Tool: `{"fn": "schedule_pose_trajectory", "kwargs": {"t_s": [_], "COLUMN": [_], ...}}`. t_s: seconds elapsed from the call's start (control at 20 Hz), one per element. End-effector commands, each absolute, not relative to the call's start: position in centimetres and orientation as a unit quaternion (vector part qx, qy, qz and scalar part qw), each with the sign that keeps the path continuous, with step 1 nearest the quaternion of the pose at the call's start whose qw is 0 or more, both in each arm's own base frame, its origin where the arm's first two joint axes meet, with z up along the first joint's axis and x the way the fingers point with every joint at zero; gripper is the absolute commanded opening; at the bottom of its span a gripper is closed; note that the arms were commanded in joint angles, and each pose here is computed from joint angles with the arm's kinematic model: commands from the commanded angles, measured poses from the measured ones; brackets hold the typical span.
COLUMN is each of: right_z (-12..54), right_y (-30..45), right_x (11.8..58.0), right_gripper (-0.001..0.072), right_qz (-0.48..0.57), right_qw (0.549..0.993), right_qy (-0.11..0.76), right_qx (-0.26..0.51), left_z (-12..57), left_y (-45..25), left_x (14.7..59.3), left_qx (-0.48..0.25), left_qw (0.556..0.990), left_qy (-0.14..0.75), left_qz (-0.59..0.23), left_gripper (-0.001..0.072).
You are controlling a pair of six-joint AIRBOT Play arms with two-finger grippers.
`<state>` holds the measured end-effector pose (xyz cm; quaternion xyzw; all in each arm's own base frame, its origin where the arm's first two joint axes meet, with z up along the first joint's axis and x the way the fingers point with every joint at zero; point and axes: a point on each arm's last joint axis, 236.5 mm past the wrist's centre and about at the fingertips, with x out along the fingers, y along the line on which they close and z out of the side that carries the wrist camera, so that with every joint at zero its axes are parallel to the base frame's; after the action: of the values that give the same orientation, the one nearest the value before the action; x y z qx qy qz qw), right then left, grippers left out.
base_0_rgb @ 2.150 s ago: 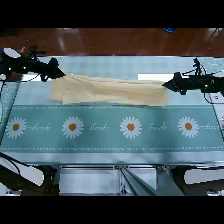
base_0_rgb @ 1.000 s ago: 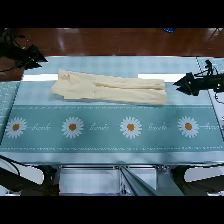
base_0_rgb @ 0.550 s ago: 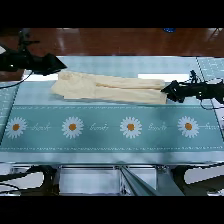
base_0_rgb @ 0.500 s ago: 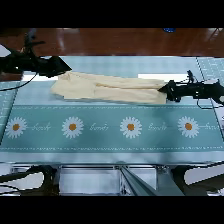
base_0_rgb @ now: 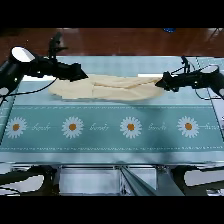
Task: Fold the shirts.
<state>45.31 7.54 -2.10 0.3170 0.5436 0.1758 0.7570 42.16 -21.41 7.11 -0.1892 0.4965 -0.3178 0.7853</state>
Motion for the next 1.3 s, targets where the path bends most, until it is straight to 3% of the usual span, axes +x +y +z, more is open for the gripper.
{"fn": "schedule_pose_trajectory", "kwargs": {"t_s": [0.0,0.15,0.3,0.45,0.7,0.9,1.05,1.25], "right_z": [3.0,7.3,10.6,13.4,16.7,16.2,16.2,17.2], "right_y": [5.7,5.6,7.4,8.6,10.4,10.4,11.1,13.4], "right_x": [40.9,34.5,28.8,24.5,22.0,22.3,22.8,24.0], "right_gripper": [0.0020,0.0020,0.0020,0.0020,0.0020,0.0020,0.0020,0.0020], "right_qz": [0.155,0.131,0.138,0.142,0.172,0.172,0.191,0.245], "right_qw": [0.803,0.833,0.847,0.856,0.869,0.863,0.856,0.839], "right_qy": [0.528,0.495,0.464,0.439,0.391,0.402,0.405,0.398], "right_qx": [0.229,0.208,0.221,0.232,0.250,0.252,0.258,0.280], "left_z": [6.9,6.5,3.3,-1.4,-7.4,-7.1,-5.3,-1.5], "left_y": [-25.3,-29.3,-36.1,-41.7,-47.8,-50.5,-50.1,-42.8], "left_x": [40.3,42.5,38.9,34.5,24.0,18.6,22.1,32.2], "left_qx": [-0.172,-0.202,-0.160,-0.144,-0.095,-0.057,-0.078,-0.137], "left_qw": [0.770,0.788,0.728,0.676,0.594,0.571,0.587,0.634], "left_qy": [0.505,0.480,0.542,0.604,0.687,0.688,0.673,0.651], "left_qz": [-0.349,-0.328,-0.389,-0.397,-0.407,-0.444,-0.443,-0.396], "left_gripper": [0.0016,0.0015,0.0015,0.0015,0.0015,0.0015,0.0015,0.0016]}}
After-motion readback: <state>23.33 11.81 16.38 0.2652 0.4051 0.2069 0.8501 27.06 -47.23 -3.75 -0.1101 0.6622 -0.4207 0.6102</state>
